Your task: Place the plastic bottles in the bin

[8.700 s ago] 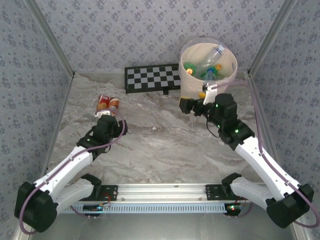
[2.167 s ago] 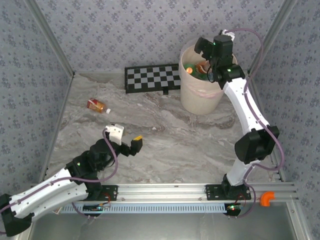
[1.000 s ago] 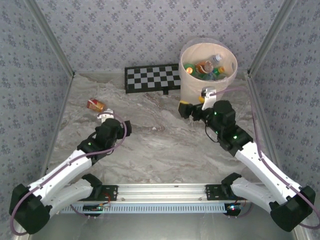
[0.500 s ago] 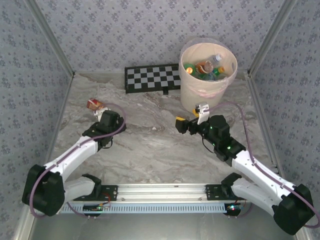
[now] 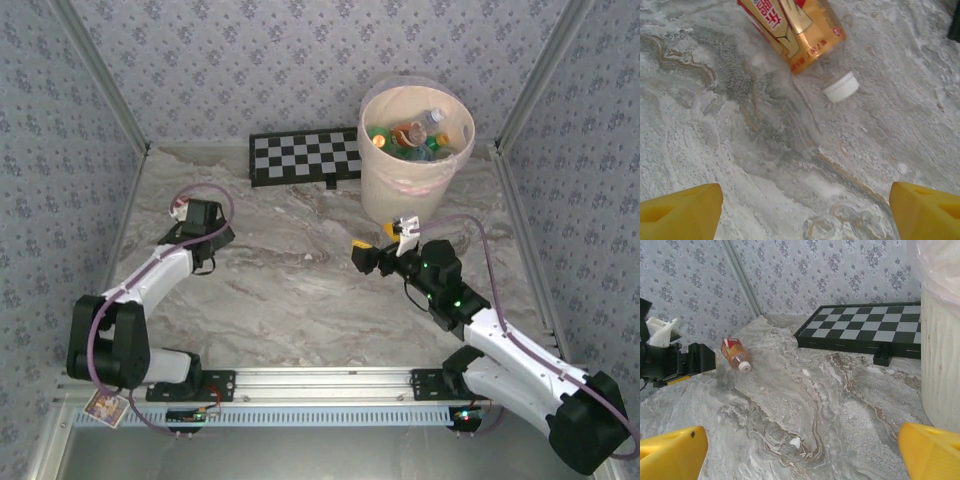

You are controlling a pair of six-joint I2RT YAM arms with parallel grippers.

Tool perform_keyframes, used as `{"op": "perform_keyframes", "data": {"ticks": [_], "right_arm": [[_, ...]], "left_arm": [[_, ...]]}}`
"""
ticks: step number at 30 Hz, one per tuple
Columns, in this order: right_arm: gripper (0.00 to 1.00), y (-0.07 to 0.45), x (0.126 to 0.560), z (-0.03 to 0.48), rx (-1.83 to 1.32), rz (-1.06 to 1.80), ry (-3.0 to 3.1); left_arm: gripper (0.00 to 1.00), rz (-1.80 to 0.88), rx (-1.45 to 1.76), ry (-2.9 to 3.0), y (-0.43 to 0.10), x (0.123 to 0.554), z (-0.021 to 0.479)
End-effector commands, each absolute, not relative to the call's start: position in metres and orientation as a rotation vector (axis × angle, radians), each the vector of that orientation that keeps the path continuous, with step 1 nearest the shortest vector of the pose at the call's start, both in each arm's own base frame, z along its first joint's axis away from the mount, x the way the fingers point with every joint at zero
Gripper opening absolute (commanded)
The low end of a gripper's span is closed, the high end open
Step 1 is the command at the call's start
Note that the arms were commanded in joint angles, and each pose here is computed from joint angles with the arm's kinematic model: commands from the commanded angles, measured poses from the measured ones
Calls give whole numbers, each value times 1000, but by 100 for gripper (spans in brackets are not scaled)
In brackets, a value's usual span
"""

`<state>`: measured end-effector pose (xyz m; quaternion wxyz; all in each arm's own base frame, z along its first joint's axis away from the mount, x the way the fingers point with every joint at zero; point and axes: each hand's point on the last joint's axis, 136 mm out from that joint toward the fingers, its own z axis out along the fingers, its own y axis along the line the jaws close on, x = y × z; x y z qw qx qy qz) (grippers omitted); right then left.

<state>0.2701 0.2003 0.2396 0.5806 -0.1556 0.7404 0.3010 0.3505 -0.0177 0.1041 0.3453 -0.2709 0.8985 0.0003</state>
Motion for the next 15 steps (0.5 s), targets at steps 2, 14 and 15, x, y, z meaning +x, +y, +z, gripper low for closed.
{"op": "perform_keyframes", "data": {"ticks": [2,14,15], "right_arm": [[99,202,266,250,-357,744,1689],[100,201,262,254,-358,744,1679],[99,200,261,255,-359,742,1677]], "left_arm": [[85,-47,-730,2334,-20,370,108],[78,14,-802,2389,-19,414,85],[78,18,-819,2396,-18,417,81]]}}
